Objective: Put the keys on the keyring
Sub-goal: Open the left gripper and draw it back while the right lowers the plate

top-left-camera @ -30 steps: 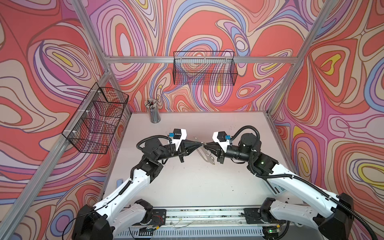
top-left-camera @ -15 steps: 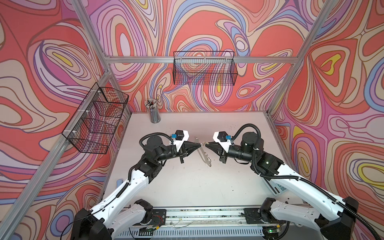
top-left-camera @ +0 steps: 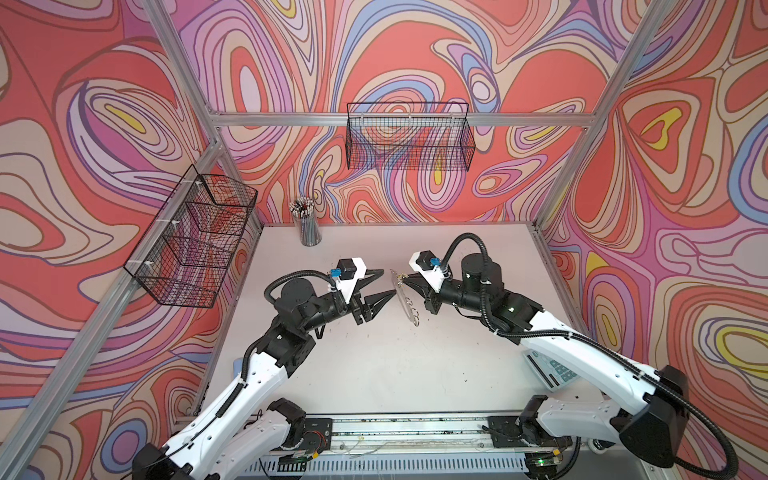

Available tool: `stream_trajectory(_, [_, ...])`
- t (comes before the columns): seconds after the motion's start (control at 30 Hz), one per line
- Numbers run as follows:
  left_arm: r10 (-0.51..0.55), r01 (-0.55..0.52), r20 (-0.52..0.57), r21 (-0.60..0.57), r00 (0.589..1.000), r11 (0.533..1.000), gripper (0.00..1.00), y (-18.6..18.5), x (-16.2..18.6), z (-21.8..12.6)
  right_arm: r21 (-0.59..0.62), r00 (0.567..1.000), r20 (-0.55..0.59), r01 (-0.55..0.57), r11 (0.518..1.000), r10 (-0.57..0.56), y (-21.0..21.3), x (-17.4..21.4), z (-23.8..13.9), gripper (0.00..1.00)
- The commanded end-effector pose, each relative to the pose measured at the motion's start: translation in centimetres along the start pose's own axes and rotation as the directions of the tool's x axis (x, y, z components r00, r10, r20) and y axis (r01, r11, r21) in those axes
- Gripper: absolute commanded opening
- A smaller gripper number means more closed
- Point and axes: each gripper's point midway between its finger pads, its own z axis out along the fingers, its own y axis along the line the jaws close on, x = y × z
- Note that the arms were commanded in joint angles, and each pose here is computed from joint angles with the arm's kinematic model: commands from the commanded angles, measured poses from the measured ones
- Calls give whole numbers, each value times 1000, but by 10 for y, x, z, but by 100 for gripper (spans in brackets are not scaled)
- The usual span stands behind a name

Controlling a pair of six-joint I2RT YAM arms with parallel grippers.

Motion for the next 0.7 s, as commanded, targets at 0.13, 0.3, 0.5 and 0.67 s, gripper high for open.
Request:
stream_trajectory(0.13, [29, -25, 11, -270, 1000, 962, 86, 25, 3, -39, 24, 999, 0, -54, 998, 54, -21, 18, 71, 0])
stream_trajectory(0.3, [51, -48, 0, -316, 999, 948, 90, 24, 5, -55, 18, 988, -75, -136, 990, 137, -34, 50, 133, 0])
stream_trajectory(0.5, [65, -58, 7, -365, 998, 929, 91, 27, 7, -66, 1, 952, -125, -281, 960, 279, -39, 78, 176, 0])
stream_trajectory(0.67, [71, -64, 5, -368, 997, 928, 91, 27, 8, -67, 67, 928, -191, -314, 947, 321, -52, 113, 185, 0])
